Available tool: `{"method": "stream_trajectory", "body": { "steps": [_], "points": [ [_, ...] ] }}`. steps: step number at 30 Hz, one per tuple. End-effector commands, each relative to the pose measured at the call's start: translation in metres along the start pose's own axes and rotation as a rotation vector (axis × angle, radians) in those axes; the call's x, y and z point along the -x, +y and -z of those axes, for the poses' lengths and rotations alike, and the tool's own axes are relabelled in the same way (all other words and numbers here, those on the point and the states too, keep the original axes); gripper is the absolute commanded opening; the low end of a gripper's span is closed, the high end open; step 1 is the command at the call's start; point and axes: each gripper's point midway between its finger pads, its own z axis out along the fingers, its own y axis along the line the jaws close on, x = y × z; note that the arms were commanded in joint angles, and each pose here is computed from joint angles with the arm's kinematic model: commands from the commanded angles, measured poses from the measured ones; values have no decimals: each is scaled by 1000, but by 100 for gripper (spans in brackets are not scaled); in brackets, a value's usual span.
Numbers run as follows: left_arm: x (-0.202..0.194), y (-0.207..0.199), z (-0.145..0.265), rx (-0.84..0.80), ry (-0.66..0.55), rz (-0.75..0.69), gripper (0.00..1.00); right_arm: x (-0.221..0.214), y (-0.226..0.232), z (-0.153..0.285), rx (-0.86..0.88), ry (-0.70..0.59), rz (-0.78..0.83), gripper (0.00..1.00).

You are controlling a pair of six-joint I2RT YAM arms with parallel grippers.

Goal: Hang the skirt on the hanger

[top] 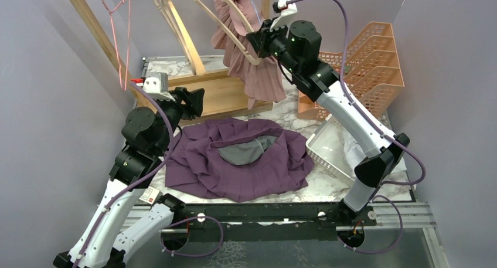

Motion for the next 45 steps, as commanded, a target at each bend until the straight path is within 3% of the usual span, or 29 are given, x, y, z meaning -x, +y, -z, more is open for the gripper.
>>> {"method": "stream_trajectory", "body": {
  "steps": [1, 7, 11, 16, 26, 29, 34, 37, 40, 45],
  "points": [
    [28, 3, 3, 31, -61, -18, 59, 53, 16, 27, 75, -154, 11, 1],
    [42, -11, 3, -31, -76, -37, 63, 29, 18, 57, 122, -117, 37, 1],
    [47, -21, 4, -88, -84, -79, 84, 9, 20, 99, 177, -81, 65, 1],
    [45, -31, 7, -149, -50, -131, 99, -36, 25, 160, 266, 47, 80, 1],
    [16, -70, 23, -453, -27, -259, 98, -118, 42, 269, 536, 218, 181, 1],
    [-14, -91, 37, -663, 36, -376, 94, -129, 40, 287, 564, 258, 225, 1],
    [-79, -118, 96, -1123, 178, -508, 94, -124, 50, 308, 656, 248, 275, 1],
    [-88, -116, 98, -1120, 200, -487, 93, -115, 39, 307, 576, 227, 283, 1],
    [-91, -112, 92, -1090, 198, -487, 92, -111, 45, 319, 625, 199, 298, 1],
    [-88, -109, 77, -1044, 168, -532, 90, -122, 52, 336, 712, 280, 317, 1]
  ]
}}
